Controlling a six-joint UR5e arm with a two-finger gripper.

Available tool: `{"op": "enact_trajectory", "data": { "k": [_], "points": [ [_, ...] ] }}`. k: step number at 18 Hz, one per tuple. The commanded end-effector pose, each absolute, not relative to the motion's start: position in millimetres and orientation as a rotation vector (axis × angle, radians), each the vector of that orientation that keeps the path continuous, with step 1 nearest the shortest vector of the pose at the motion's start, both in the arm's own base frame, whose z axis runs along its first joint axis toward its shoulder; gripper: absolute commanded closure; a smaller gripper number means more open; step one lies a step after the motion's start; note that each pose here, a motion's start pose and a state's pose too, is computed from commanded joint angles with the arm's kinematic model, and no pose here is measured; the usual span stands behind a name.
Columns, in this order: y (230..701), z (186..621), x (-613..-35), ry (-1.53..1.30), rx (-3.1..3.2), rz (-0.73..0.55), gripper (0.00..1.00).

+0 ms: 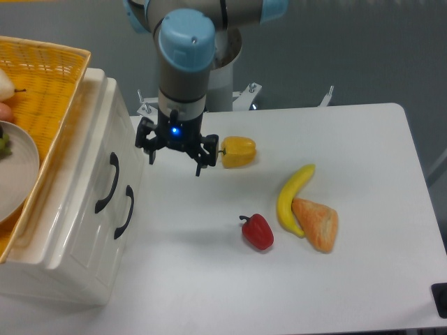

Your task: Slide open the top white drawer

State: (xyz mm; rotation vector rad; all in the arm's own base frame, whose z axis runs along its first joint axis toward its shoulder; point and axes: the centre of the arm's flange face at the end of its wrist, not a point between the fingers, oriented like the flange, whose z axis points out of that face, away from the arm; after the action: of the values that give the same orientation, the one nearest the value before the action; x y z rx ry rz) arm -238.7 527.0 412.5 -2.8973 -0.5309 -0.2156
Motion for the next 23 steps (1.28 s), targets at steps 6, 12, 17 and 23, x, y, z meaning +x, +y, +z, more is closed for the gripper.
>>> {"op": "enact_trajectory", "data": {
  "k": [6,12,17,23],
  "points": [
    [536,406,-238,-0.647,-2.831,-0.374,0.00],
    [542,393,-234,-0.639,-2.851,-0.404,0.00],
    [544,393,-232,-0.635,-2.834,-0.441,0.00],
    [550,389,-226,-0.622,-2.848,-0.447,0.00]
  ]
}}
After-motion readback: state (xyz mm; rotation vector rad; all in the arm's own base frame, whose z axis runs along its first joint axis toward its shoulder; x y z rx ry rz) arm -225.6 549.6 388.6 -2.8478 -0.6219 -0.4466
